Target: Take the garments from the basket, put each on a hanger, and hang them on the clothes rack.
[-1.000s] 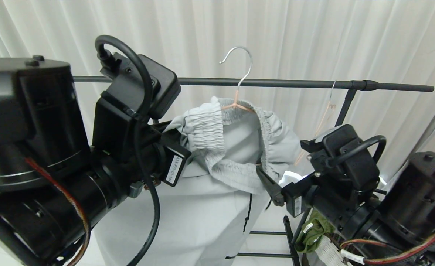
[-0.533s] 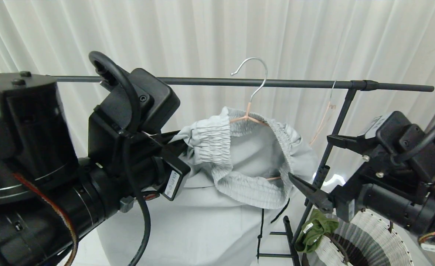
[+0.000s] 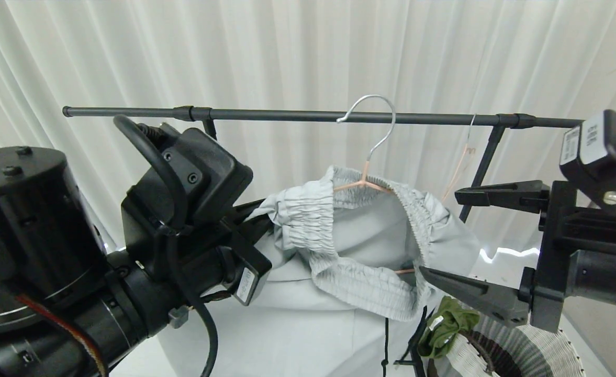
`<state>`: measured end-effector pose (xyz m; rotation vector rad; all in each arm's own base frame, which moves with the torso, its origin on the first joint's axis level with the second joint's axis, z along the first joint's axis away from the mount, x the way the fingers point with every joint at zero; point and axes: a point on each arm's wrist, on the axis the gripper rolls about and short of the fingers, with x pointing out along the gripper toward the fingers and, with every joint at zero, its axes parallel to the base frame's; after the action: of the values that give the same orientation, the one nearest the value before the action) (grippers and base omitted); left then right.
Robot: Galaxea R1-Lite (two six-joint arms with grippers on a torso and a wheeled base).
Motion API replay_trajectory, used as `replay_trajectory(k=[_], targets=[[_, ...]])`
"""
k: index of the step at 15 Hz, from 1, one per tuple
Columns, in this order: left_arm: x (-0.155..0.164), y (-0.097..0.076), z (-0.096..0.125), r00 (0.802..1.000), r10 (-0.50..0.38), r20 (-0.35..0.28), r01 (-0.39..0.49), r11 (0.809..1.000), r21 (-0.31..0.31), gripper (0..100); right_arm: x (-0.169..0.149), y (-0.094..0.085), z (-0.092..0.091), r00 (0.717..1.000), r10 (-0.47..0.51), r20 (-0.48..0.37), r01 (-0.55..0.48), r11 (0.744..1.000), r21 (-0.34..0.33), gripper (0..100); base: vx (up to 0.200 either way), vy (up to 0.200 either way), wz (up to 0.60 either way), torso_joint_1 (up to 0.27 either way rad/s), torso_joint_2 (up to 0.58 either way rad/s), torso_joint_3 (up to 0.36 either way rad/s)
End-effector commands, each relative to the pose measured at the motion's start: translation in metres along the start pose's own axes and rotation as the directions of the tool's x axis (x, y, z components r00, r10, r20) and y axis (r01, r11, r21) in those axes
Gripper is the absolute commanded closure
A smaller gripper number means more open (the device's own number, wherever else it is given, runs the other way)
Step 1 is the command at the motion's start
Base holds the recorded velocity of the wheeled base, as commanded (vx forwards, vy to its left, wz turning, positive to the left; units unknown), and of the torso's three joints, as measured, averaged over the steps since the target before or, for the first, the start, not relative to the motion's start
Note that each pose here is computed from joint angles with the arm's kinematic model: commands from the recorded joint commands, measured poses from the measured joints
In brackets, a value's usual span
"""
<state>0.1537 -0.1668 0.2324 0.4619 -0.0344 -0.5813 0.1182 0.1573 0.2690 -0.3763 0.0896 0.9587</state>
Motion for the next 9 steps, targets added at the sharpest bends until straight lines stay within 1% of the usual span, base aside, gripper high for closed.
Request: replay_trajectory(k=[1,2,3,4,6,9], targets=[[0.0,-0.003,-0.004,0.999,-0.035,0.027,0.033,0.998,0.062,100,0.009,-0.003,0.002,0.999,0.028,-0.029,-0.027,1.0,0.005,0,0.0,0.0,0.0,0.0,0.0,0.0],[-0.001,-0.005,-0.006,0.995,-0.076,0.062,0.069,0.992,0.107,100,0.016,-0.007,-0.003,0.998,0.025,-0.055,-0.025,1.0,0.01,0,0.0,0.0,0.0,0.0,0.0,0.0],[-0.002,-0.005,-0.007,0.993,-0.092,0.074,0.083,0.989,0.12,100,0.018,-0.009,-0.005,0.998,0.023,-0.065,-0.022,1.0,0.012,0,0.0,0.0,0.0,0.0,0.0,0.0],[-0.003,-0.007,-0.01,0.989,-0.113,0.09,0.099,0.984,0.145,100,0.025,-0.011,-0.009,0.995,0.018,-0.094,-0.017,1.0,0.011,0,0.0,0.0,0.0,0.0,0.0,0.0],[-0.003,-0.007,-0.009,0.989,-0.111,0.099,0.096,0.985,0.145,100,0.032,-0.011,-0.013,0.993,0.024,-0.117,-0.022,1.0,0.014,0,0.0,0.0,0.0,0.0,0.0,0.0],[-0.004,-0.008,-0.008,0.983,-0.139,0.117,0.121,0.981,0.149,100,0.044,-0.012,-0.012,0.991,0.028,-0.129,-0.026,1.0,0.015,0,0.0,0.0,0.0,0.0,0.0,0.0]])
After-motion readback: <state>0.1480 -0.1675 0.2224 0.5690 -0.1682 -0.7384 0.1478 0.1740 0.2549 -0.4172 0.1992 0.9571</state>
